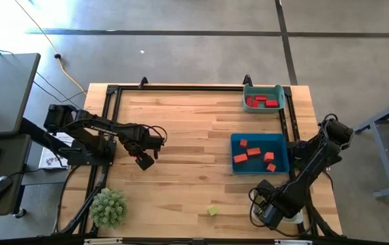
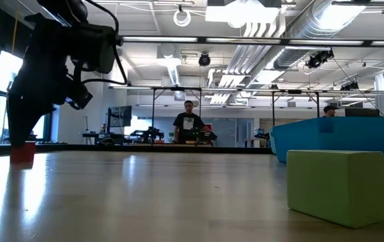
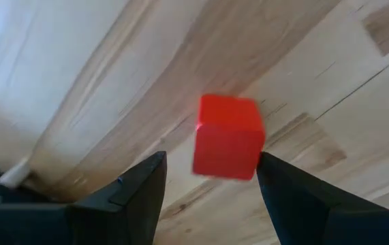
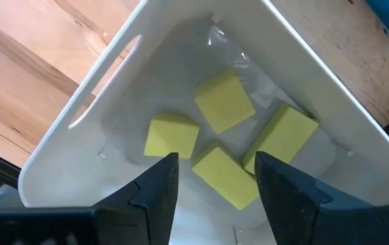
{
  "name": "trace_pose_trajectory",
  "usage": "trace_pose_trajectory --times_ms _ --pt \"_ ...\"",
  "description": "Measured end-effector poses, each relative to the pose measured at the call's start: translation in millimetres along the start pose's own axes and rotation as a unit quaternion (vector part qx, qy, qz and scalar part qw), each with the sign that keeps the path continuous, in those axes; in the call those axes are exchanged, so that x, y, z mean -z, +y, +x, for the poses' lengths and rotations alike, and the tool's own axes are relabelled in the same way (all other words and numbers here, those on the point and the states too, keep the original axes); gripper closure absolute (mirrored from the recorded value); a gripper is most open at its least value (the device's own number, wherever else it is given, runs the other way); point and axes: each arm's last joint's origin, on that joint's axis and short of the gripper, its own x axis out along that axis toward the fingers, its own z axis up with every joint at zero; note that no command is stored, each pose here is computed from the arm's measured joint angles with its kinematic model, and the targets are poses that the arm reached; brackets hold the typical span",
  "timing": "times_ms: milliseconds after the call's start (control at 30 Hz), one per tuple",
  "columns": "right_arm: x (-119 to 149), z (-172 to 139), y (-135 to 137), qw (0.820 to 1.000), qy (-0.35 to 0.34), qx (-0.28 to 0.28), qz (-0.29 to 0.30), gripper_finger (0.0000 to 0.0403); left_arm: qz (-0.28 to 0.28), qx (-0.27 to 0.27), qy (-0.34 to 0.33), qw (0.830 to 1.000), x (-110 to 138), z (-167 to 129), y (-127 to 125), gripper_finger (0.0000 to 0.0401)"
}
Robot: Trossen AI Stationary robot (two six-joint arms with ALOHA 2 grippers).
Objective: Sort & place blocks by color
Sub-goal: Put the red wooden block into the green bin
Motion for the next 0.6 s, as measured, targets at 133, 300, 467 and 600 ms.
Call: trace_pose_trajectory --times_ms 133,300,467,600 --pt "-2 0 0 1.000 0.000 0.001 0.004 0.0222 -0.002 0.015 -0.016 1.000 -3 3 -2 0.0185" --pt "-5 0 0 1.000 0.003 0.003 0.010 0.0222 0.001 0.013 -0.017 1.000 -3 3 -2 0.0203" --pt "-9 0 1 1.000 0.005 0.004 0.016 0.0222 0.024 0.011 -0.018 0.999 -3 3 -2 0.0256" --pt "-12 -1 2 1.000 0.013 0.005 0.023 0.0222 0.044 0.012 -0.019 0.999 -2 2 -2 0.0304"
